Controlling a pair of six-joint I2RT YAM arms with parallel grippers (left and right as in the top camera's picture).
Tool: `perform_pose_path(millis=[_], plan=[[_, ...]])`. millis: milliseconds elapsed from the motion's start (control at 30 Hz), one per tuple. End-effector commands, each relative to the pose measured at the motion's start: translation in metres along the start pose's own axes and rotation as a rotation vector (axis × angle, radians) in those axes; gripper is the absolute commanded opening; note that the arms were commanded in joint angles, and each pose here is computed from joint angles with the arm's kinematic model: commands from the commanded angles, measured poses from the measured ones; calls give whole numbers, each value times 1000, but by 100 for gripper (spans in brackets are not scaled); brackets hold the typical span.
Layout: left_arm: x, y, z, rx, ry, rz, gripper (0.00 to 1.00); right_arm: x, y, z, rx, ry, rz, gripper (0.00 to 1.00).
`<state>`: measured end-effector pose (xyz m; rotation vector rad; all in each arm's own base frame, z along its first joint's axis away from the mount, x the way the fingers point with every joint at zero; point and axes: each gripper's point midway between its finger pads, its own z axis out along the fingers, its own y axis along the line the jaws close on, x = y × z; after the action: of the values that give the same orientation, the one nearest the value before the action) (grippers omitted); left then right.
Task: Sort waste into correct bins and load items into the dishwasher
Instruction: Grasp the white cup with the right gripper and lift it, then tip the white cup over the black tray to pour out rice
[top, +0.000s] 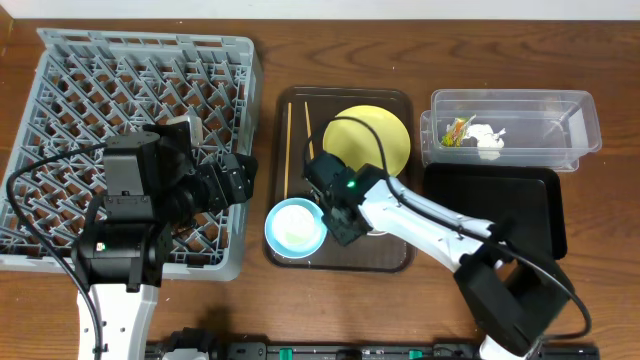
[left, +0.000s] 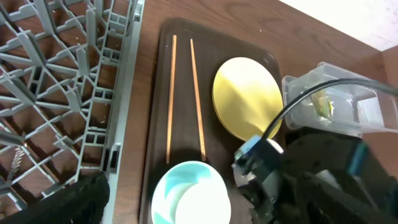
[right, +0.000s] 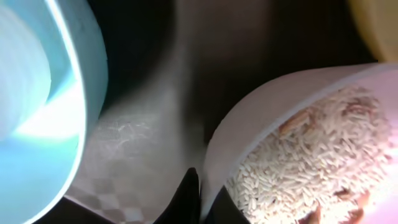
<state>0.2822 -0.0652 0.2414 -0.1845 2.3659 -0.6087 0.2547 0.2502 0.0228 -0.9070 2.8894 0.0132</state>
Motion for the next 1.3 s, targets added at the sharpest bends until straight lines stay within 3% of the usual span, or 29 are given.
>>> perform_pose_path(millis=[0,333,767,933,1133,1267], plan=[[-5,-4,-4,9,-15,15,96,-12,-19,-25,-1,-77,164,1],[-5,-4,-4,9,-15,15,96,-26,-62,-91,-168,-228,601,1],[-5,-4,-4,9,-15,15,96,-12,-109,-110,-558,-175,935,1],[-5,-4,-4,9,-15,15,96,0,-131,-103,-770,-260,892,1],[-5,-4,-4,9,-15,15,96,16,-159,-132,-1110,-572,721,1],[-5,-4,-4,9,-15,15,96,35,-184,-133,-1131,-701,730,1]])
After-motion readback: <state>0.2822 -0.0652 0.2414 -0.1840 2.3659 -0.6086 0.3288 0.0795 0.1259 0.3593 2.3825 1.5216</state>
